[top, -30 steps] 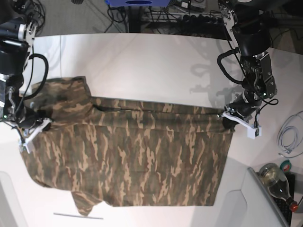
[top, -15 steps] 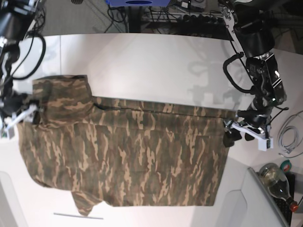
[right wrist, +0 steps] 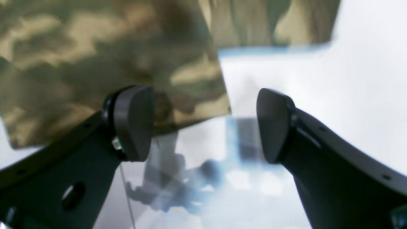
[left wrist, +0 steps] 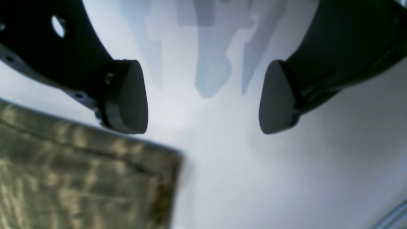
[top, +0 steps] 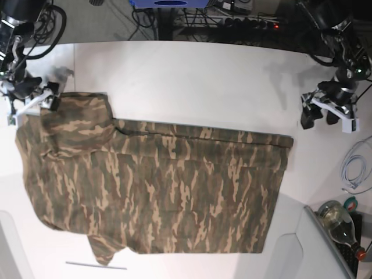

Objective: Layout the t-shirt on the table in an organized manner, then fold the t-shirt properly
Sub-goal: 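Open both grippers, release the shirt and lift them away, then grasp the shirt's edge corners with both grippers, then pull the grasped edge taut between both grippers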

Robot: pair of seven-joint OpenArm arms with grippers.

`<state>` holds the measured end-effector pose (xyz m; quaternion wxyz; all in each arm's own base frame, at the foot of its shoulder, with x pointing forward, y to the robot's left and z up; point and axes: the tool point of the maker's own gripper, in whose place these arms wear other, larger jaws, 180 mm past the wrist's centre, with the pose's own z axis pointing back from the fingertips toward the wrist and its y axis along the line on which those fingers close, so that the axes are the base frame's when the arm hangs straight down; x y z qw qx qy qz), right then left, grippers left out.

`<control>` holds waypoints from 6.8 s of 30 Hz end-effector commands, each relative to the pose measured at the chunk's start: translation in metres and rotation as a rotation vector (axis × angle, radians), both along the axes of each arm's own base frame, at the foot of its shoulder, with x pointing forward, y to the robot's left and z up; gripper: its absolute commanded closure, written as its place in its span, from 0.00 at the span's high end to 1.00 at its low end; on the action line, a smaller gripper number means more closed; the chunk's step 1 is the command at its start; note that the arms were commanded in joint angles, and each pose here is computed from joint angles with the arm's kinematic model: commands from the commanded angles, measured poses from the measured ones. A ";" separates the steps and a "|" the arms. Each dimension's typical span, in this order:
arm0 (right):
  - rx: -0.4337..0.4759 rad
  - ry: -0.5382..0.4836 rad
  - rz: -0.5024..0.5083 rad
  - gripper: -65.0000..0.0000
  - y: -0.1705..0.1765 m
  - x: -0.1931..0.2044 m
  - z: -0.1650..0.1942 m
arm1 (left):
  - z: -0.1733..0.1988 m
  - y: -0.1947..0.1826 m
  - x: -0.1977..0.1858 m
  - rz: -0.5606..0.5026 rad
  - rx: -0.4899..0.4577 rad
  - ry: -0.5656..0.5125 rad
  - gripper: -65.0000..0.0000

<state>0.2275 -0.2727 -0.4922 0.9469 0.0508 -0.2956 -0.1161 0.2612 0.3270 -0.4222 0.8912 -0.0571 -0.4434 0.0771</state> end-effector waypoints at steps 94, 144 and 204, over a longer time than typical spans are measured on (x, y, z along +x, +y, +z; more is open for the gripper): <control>-0.027 -0.375 0.173 0.75 0.074 0.080 0.099 | -0.040 -0.019 0.061 0.108 -0.273 -0.089 0.52; -0.031 -0.378 0.174 0.75 0.072 0.082 0.100 | -0.042 -0.032 0.083 0.090 -0.281 -0.082 0.12; 0.280 -0.036 -0.475 0.50 -0.044 0.011 -0.014 | -0.032 -0.025 0.015 0.086 -0.179 -0.110 0.69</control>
